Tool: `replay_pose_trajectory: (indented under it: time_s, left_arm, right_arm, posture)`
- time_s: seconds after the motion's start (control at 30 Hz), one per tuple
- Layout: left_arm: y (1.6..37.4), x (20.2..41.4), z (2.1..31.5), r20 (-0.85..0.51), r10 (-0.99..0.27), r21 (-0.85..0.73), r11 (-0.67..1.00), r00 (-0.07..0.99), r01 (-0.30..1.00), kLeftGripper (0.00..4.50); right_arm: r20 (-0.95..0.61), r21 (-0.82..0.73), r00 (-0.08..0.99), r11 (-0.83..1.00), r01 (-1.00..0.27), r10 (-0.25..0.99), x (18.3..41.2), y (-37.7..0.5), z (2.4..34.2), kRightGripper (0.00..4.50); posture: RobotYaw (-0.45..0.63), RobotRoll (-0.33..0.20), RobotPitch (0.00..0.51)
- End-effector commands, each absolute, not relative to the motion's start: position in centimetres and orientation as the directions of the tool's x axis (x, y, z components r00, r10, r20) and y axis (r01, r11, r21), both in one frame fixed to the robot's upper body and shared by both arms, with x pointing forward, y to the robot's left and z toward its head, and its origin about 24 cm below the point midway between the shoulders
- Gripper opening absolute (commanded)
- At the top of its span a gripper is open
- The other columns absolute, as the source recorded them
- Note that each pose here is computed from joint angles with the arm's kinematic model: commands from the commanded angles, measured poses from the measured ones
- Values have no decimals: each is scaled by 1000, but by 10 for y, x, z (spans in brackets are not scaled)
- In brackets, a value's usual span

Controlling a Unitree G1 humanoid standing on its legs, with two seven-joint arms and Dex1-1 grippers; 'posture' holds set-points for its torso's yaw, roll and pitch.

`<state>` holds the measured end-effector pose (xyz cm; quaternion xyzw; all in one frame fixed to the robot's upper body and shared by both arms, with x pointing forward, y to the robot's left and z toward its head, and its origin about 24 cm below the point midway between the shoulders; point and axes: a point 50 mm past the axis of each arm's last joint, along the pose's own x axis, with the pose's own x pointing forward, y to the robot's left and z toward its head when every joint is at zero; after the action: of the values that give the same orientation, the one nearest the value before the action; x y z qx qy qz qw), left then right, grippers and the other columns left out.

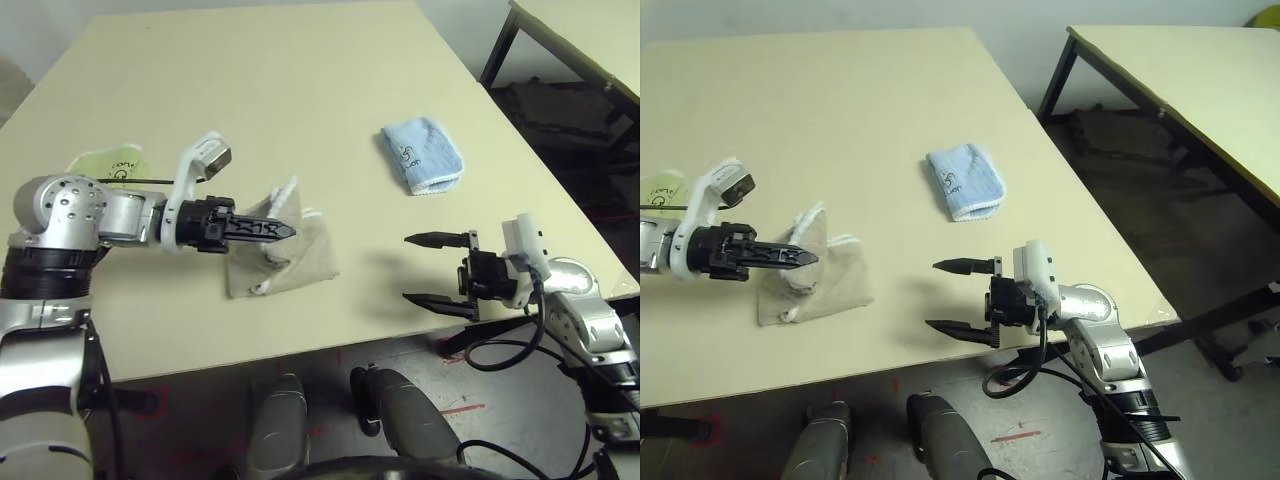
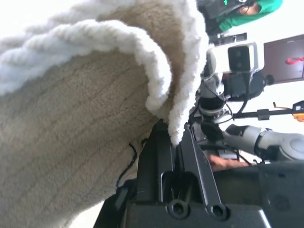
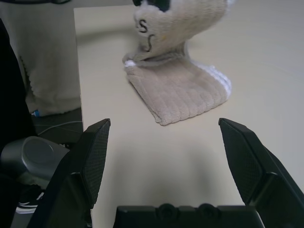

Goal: Fold the towel and set it aside.

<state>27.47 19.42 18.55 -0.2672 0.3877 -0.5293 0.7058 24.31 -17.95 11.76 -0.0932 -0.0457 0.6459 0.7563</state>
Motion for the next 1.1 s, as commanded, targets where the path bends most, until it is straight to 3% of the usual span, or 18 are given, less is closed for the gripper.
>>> replay_pose_trajectory:
  time_s: [0.03,0.2,0.3,0.67,0.9,0.97,1.1]
  left_arm:
    - [188,279,179,-279,-945,-785,327,170,527,51]
    - [181,278,170,-308,-936,-777,351,171,522,51]
    - [180,277,168,-313,-935,-780,352,165,517,709]
    - [183,272,163,-322,-935,-787,350,146,508,4415]
    - [201,280,184,-206,-930,-717,355,304,600,4464]
    - [215,279,194,-126,-914,-594,381,386,708,4464]
    - [233,269,185,-197,-875,-317,484,443,816,4492]
  right_arm:
    - [-49,-192,146,134,-972,988,241,-177,118,4500]
    - [-51,-191,145,133,-973,988,241,-177,118,4500]
    - [-52,-191,146,133,-972,988,241,-177,117,4500]
    - [-41,-188,139,129,-974,989,242,-171,117,4500]
    - [-77,-206,195,175,-963,978,251,-166,123,4500]
    - [-62,-202,214,198,-959,975,260,-157,131,4500]
    - [-30,-151,186,179,-972,982,269,-134,141,4350]
  posture:
    - [-135,0,180]
    - [-135,0,180]
    - [-134,0,182]
    - [-127,0,185]
    - [-130,0,189]
    - [-132,0,188]
    - [-110,0,186]
